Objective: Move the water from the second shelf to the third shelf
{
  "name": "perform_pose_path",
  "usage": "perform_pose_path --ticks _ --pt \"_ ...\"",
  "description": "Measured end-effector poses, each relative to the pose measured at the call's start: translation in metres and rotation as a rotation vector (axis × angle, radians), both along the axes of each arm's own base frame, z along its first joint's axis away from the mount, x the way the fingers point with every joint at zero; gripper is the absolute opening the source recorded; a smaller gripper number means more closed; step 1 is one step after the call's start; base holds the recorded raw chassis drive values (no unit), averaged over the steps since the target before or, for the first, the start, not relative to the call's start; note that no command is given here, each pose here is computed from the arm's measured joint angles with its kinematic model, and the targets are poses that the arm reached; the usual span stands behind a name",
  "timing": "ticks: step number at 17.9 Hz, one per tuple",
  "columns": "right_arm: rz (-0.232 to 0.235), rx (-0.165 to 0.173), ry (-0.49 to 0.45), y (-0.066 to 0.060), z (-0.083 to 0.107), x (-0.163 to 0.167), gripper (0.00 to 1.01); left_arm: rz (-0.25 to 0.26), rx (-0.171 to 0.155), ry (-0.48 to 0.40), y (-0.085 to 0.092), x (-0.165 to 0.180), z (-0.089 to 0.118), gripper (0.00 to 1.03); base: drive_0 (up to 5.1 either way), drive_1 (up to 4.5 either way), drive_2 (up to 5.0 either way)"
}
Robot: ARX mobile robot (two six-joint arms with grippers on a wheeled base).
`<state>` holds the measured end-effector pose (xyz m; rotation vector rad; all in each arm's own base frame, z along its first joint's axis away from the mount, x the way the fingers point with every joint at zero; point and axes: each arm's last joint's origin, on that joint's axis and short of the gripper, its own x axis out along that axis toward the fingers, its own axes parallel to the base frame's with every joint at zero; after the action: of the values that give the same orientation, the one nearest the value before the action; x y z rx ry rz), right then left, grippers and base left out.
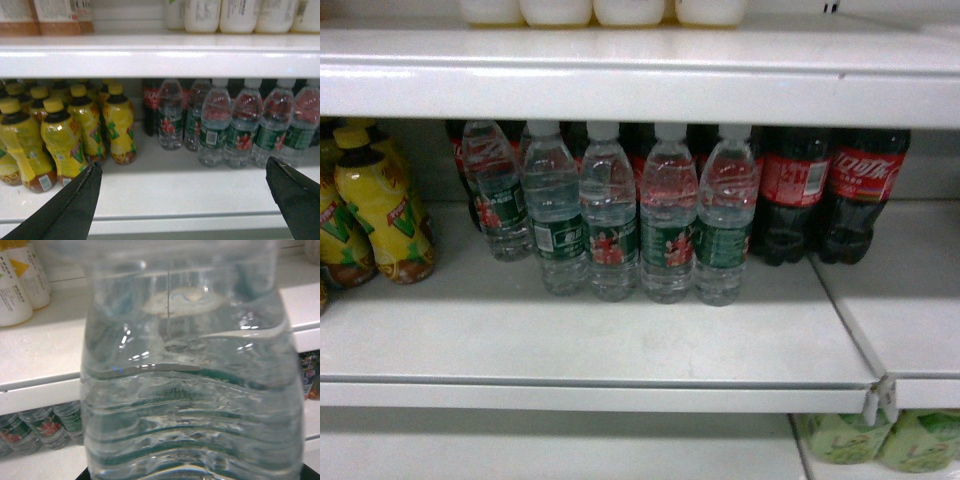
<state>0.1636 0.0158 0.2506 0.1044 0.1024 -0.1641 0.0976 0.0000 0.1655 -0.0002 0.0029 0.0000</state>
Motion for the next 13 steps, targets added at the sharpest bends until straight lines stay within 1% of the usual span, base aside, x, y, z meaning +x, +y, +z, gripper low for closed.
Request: perform_pose_path --ticks 13 --pt "0.001 0.003 -0.007 -0.0001 0.0010 -0.0006 0.44 0.000 0.000 -0.002 0.0000 0.0000 0.0001 0.98 0.0 0.00 0.0"
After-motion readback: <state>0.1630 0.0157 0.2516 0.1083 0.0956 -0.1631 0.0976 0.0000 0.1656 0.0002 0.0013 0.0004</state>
